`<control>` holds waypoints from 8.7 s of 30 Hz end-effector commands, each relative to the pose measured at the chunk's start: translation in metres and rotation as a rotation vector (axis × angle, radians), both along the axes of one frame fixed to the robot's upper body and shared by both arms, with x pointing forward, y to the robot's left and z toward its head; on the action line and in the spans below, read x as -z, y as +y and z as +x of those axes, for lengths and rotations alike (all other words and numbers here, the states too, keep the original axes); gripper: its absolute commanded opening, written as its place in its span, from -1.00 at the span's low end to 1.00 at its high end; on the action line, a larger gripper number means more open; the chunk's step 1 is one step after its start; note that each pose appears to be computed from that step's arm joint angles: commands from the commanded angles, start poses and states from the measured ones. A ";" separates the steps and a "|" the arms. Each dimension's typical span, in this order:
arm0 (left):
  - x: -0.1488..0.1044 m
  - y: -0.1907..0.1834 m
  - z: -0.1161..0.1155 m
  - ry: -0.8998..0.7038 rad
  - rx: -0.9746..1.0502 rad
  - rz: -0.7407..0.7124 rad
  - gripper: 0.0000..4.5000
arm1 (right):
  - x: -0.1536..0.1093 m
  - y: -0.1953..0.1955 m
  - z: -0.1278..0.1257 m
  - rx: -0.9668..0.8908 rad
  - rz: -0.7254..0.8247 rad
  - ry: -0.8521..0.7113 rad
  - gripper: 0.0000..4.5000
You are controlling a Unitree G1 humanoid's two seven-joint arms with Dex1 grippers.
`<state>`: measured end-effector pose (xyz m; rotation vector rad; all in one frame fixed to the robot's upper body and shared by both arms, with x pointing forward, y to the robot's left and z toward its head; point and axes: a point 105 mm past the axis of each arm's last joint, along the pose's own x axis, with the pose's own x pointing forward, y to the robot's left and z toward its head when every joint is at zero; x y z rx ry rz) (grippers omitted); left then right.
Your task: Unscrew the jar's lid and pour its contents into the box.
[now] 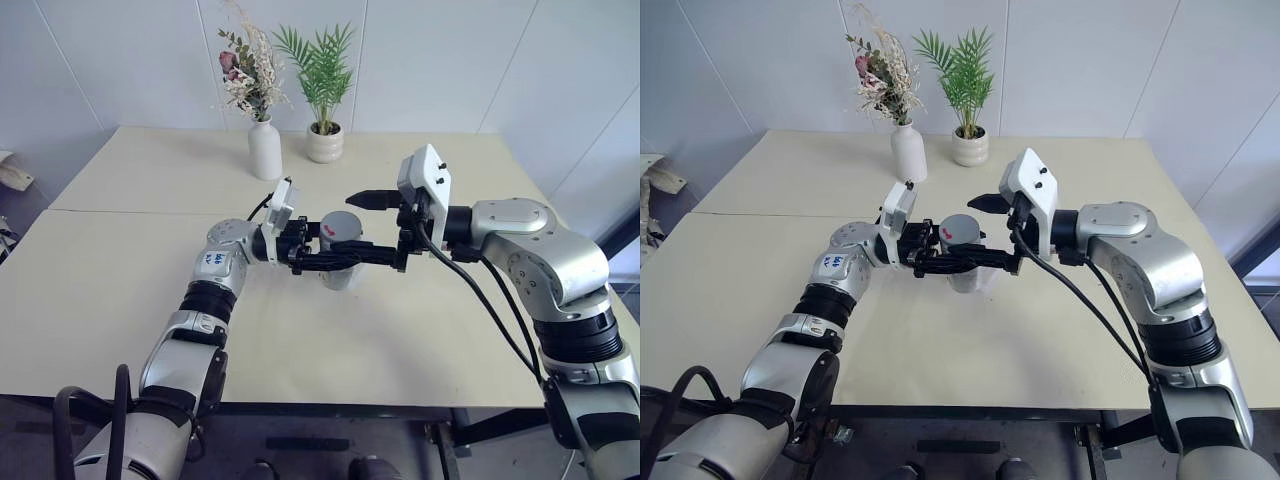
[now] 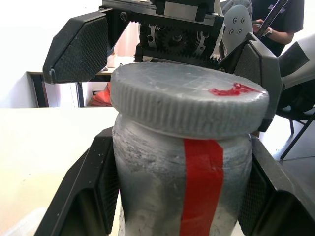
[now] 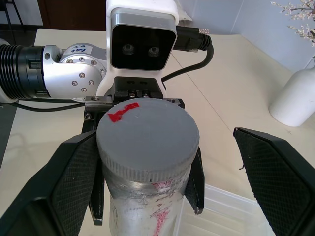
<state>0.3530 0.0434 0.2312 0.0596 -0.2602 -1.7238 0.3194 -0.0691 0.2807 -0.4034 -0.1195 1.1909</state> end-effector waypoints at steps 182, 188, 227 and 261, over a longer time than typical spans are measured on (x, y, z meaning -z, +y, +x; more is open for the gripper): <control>0.012 -0.025 -0.010 -0.026 0.083 -0.037 0.03 | -0.055 0.004 -0.011 -0.066 0.152 -0.070 0.14; 0.016 -0.025 -0.012 -0.025 0.092 -0.026 0.03 | -0.057 0.003 -0.010 -0.062 0.153 -0.075 0.14; 0.020 -0.036 -0.016 0.015 0.143 -0.053 0.02 | -0.089 0.000 -0.026 -0.217 0.162 -0.132 0.14; -0.024 -0.029 -0.011 -0.114 0.110 -0.131 0.00 | -0.095 -0.034 -0.020 -0.075 0.147 -0.173 0.14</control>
